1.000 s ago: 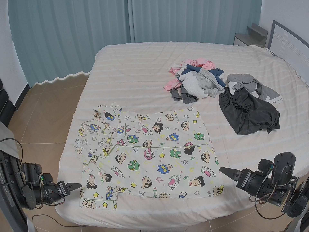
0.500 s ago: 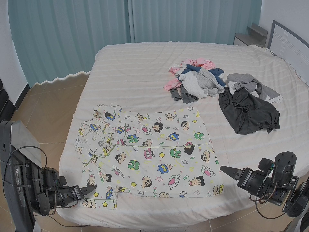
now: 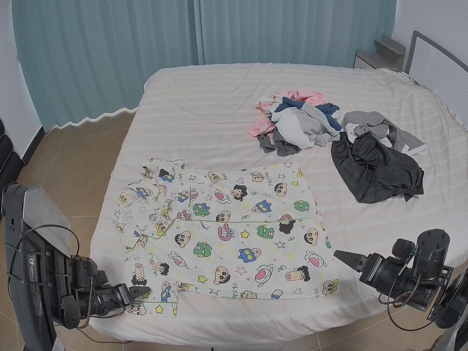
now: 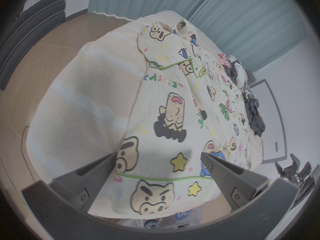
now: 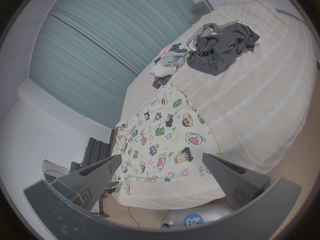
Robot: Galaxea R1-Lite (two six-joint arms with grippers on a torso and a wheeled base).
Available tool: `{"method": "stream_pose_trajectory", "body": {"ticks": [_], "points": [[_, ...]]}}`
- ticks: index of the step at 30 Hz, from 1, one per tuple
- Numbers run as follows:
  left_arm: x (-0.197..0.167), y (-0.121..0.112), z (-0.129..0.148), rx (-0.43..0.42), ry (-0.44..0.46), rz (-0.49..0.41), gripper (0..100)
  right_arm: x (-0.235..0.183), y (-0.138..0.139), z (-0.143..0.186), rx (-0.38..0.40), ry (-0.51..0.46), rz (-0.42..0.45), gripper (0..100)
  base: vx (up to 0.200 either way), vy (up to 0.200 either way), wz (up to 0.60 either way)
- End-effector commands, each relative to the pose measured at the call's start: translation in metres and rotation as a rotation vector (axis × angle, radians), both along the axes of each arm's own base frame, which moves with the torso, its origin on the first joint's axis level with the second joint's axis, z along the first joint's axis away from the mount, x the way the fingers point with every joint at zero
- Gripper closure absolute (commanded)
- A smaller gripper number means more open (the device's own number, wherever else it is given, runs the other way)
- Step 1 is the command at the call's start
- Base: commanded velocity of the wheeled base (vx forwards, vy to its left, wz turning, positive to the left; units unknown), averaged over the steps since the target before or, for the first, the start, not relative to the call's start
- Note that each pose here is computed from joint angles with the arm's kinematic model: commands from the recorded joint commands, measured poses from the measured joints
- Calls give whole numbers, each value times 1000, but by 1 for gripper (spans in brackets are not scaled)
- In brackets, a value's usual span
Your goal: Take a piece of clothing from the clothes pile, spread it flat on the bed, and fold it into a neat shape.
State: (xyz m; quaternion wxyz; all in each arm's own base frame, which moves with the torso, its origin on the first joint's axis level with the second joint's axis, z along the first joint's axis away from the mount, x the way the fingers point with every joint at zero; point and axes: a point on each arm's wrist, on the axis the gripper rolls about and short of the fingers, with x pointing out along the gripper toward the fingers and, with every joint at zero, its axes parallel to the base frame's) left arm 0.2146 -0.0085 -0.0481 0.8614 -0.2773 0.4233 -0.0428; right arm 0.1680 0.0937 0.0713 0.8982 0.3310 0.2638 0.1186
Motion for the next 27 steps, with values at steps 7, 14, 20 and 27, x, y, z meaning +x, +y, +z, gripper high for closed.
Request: {"method": "stream_pose_trajectory", "body": {"ticks": [7, 14, 20, 27], "points": [[-2, -8, 10, -54, -25, -17, 0, -3, -2, -4, -8, 22, -2, 0, 0, 0, 0], [-2, -10, 10, -50, -25, -24, 100, 1, -1, -11, -24, 57, -2, 0, 0, 0, 0], [-2, -9, 10, -53, -23, -16, 100, 11, -1, -29, -54, 117, -21, 0, 0, 0, 0], [0, 5, 17, -103, -29, 105, 100, 19, 2, -69, -102, 255, -11, 0, 0, 0, 0]]}}
